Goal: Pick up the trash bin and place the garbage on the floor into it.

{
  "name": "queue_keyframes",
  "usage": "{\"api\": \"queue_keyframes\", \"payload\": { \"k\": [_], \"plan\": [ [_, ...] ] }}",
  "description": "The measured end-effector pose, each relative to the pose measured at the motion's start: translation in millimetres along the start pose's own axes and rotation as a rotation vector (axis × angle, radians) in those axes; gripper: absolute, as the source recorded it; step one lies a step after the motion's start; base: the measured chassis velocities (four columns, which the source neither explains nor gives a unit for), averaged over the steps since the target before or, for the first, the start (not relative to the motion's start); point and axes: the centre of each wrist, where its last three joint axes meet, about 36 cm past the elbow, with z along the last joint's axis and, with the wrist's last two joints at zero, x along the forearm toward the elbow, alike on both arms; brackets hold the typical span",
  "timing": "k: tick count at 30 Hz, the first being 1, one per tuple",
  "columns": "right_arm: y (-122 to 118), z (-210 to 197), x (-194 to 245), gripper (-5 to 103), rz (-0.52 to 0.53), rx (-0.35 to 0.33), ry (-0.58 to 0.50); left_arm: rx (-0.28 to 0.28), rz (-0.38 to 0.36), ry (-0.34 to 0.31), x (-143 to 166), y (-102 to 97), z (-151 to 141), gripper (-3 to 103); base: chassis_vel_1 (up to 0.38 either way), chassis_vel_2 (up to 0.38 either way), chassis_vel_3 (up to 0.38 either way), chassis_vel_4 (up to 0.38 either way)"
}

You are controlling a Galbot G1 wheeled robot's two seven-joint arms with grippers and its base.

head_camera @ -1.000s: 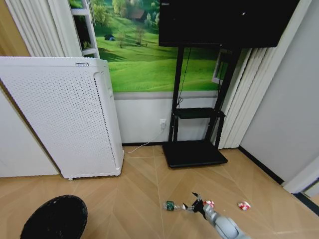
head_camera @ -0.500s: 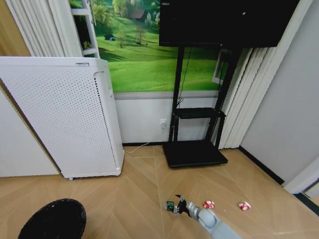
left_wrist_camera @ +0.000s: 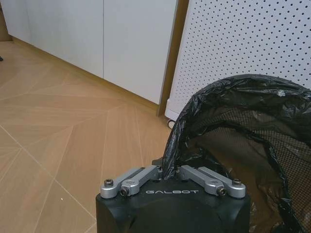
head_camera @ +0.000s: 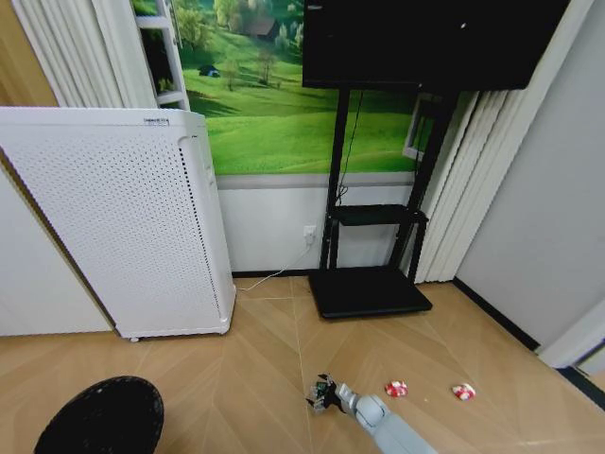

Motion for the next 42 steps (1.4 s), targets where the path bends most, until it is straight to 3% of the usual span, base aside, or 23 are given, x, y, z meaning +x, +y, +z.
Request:
{"api": "queue_keyframes", "payload": {
  "k": [8,11,13,15,17,18,19,24,30,33,35,38,42],
  "plan": [
    [-14,16,10,103,-0.011,0.002,0.043,0.023,0.017,-0.013,-6,-5.3,-2,2,0.000,0.000,0.000,0.000],
    [-14,18,10,99,-0.011,0.000,0.043,0.026,0.017,-0.012,-6,-5.8,-2,2,0.000,0.000,0.000,0.000],
    [-13,18,10,94,-0.016,-0.001,0.040,0.027,0.018,-0.012,-7,-6.5,-2,2,0.000,0.000,0.000,0.000],
    [-10,17,9,79,-0.021,-0.003,0.034,0.031,0.018,-0.014,-8,-8.7,-2,2,0.000,0.000,0.000,0.000],
    [-9,17,9,79,-0.021,-0.004,0.033,0.032,0.016,-0.015,-8,-9.4,-2,2,0.000,0.000,0.000,0.000],
    [-7,18,10,68,-0.023,-0.005,0.031,0.032,0.014,-0.016,-9,-10.3,-2,2,0.000,0.000,0.000,0.000],
    [-7,18,10,68,-0.023,-0.005,0.031,0.032,0.014,-0.016,-9,-10.3,-2,2,0.000,0.000,0.000,0.000],
    [1,30,18,46,-0.029,-0.014,0.033,0.033,0.012,-0.016,-9,-9.2,-3,2,0.000,0.000,0.000,0.000],
    [0,37,29,34,-0.020,-0.019,0.033,0.034,0.019,-0.017,-11,-11.7,-4,2,0.000,0.000,0.000,0.000],
    [-1,38,37,28,-0.007,-0.049,0.012,0.038,0.030,-0.017,-12,-15.6,-4,2,0.000,0.000,0.000,0.000],
    [0,32,56,24,0.038,-0.163,-0.032,0.051,0.042,-0.013,-16,-18.1,-2,2,0.000,0.000,0.000,0.000],
    [0,31,80,24,0.079,-0.218,-0.050,0.057,0.049,0.000,-20,-18.3,1,2,0.000,0.000,0.000,0.000],
    [-3,23,101,24,0.121,-0.227,-0.097,0.057,0.068,0.002,-24,-19.8,-3,2,0.000,0.000,0.000,0.000]
  ]
}}
